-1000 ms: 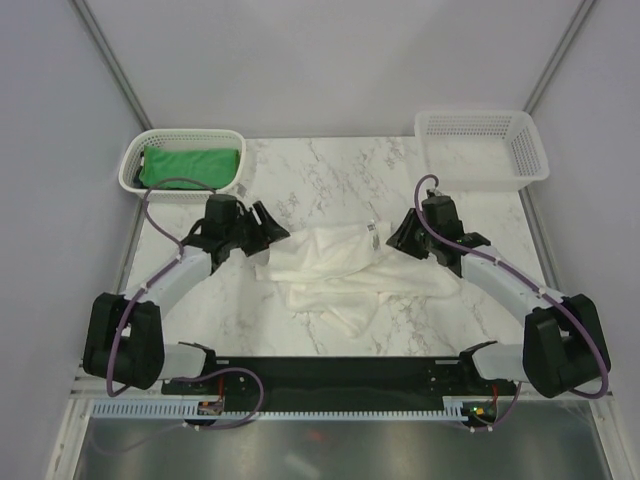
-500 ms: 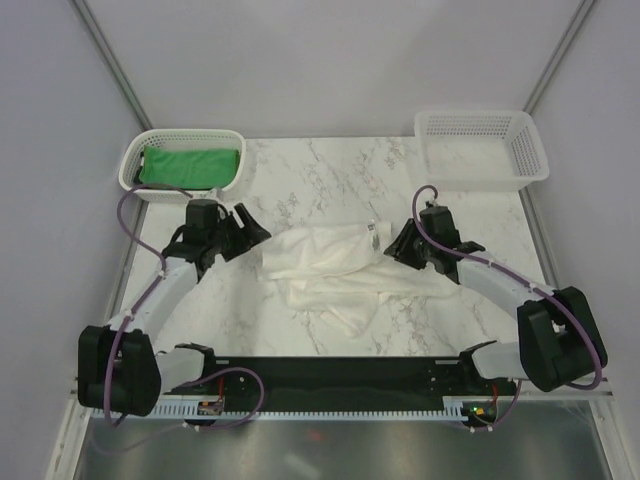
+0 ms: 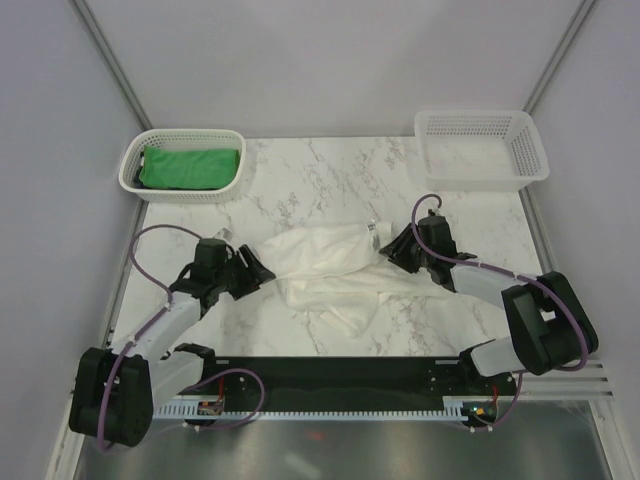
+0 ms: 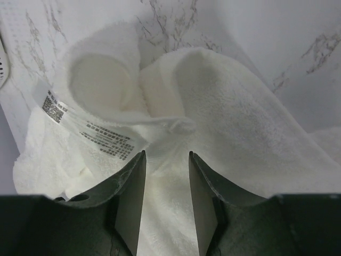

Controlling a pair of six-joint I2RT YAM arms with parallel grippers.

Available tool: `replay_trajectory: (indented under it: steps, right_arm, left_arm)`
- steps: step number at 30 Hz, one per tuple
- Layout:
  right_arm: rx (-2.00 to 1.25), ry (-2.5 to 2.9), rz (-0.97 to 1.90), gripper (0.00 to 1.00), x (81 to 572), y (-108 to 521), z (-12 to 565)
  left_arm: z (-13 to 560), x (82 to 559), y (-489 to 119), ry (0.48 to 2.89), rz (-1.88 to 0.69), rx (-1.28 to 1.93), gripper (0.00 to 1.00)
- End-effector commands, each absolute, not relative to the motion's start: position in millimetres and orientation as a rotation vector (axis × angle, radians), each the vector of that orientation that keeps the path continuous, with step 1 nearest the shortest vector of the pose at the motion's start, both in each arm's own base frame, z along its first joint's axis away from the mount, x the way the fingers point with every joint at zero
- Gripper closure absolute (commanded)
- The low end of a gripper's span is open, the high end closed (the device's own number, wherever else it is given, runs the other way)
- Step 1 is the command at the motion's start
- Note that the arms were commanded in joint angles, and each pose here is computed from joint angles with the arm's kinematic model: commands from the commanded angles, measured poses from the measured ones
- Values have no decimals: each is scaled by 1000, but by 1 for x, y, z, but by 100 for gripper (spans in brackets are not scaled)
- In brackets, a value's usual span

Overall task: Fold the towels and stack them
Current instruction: Flatten out the crumpled towel

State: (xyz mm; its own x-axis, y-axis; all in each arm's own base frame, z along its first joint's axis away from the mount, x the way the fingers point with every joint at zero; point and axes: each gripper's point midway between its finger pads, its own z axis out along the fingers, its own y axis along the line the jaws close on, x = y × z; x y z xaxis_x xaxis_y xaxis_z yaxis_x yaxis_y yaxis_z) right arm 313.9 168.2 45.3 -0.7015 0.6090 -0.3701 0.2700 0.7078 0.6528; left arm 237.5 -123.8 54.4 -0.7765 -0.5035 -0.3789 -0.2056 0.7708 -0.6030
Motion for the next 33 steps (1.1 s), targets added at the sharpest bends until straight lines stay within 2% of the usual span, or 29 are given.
replay_trajectory:
  steps: [1, 8, 16, 23, 33]
  right_arm:
    - [662, 2238, 837, 54, 328, 174, 66]
    - [658, 2222, 833, 54, 332, 174, 77]
    - [694, 2216, 809, 53, 334, 170, 70]
    - [769, 2160, 830, 45, 340, 168, 64]
    - [713, 2199, 742, 44, 341, 162, 39]
  left_arm:
    - [61, 249, -134, 2354, -827, -565, 34]
    - [43, 241, -140, 2369, -850, -664, 27]
    - [37, 260, -133, 2328, -771, -741, 27]
    - [37, 273, -137, 2310, -770, -766, 27]
    - [40, 282, -129, 2294, -696, -709, 26]
